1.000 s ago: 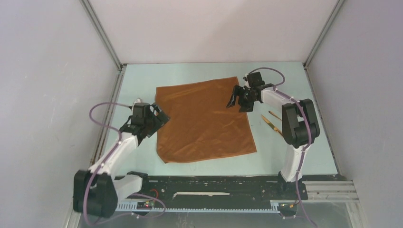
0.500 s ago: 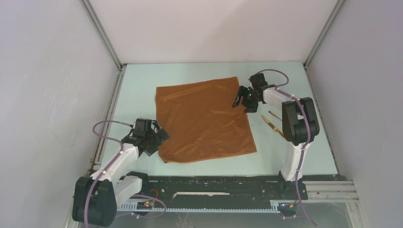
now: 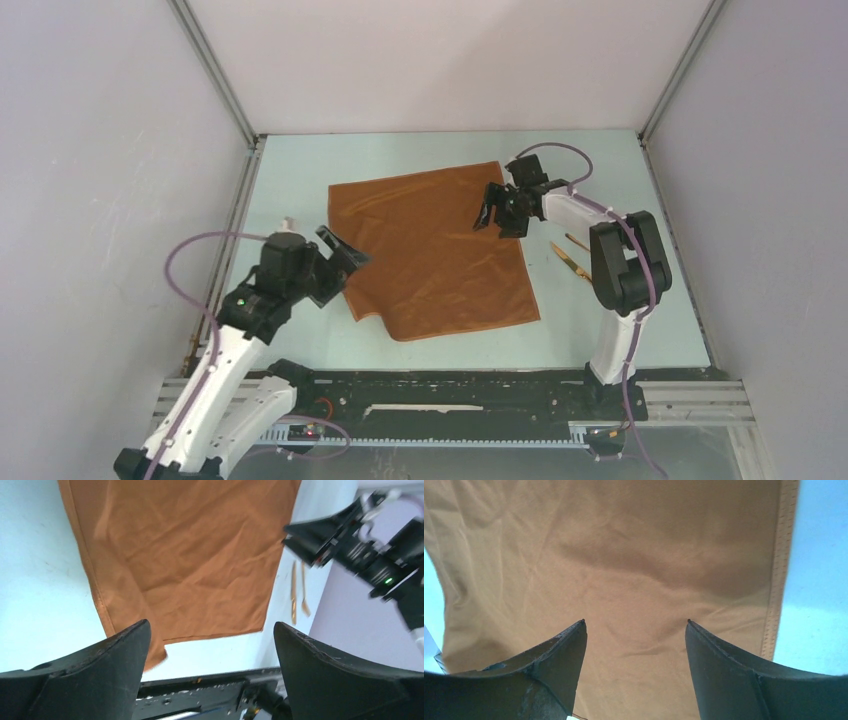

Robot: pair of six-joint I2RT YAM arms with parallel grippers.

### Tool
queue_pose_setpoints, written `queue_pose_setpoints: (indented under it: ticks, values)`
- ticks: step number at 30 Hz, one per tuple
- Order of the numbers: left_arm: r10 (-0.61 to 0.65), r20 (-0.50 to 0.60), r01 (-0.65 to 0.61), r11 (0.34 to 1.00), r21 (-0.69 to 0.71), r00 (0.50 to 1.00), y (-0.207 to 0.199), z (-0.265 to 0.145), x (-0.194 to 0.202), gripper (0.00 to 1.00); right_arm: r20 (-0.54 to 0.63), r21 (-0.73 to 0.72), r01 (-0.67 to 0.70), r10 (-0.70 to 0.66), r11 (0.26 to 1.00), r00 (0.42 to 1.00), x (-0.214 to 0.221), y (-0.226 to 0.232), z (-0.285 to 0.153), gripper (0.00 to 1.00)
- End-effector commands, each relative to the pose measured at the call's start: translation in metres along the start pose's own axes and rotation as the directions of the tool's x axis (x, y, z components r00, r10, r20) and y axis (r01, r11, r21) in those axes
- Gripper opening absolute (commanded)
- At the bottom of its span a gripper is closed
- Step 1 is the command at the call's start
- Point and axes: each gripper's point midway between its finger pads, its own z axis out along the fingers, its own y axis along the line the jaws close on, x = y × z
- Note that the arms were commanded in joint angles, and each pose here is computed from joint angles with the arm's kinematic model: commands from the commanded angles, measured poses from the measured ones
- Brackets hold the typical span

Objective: Fold the napkin into a case and place the utensils inside
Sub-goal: Flatten out the crumpled napkin at the center of the board.

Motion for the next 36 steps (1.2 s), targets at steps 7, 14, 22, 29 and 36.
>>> queue_pose_setpoints:
  ticks: [7,14,22,29,36]
  values:
    - [-0.102,0.158,0.165,0.875,-0.456,0.982,0.081,-0.043,-0.011,1.0,0.03,0.007,0.067,-0.067,0.998,0.997,0.011,0.02,-0.032,0.79]
    - [0.046,0.063,-0.028,0.965,-0.262,0.997,0.049,0.008,-0.013,1.0,-0.004,-0.017,0.1,-0.1,0.995,0.995,0.029,0.03,-0.026,0.8]
    - [-0.091,0.242,0.063,0.991,0.119,0.966,-0.029,0.068,-0.097,1.0,0.127,-0.208,-0.007,0.034,0.978,0.991,-0.035,0.037,-0.011,0.85]
    - [-0.217,0.401,0.144,0.968,0.204,0.89,-0.048,0.125,-0.185,1.0,0.172,-0.383,-0.069,0.144,0.921,0.974,-0.121,0.056,0.007,0.92]
    - [-0.306,0.308,0.234,0.939,0.25,0.901,-0.033,0.212,-0.224,0.99,0.173,-0.439,-0.12,0.214,0.891,0.961,-0.179,0.063,0.053,0.92]
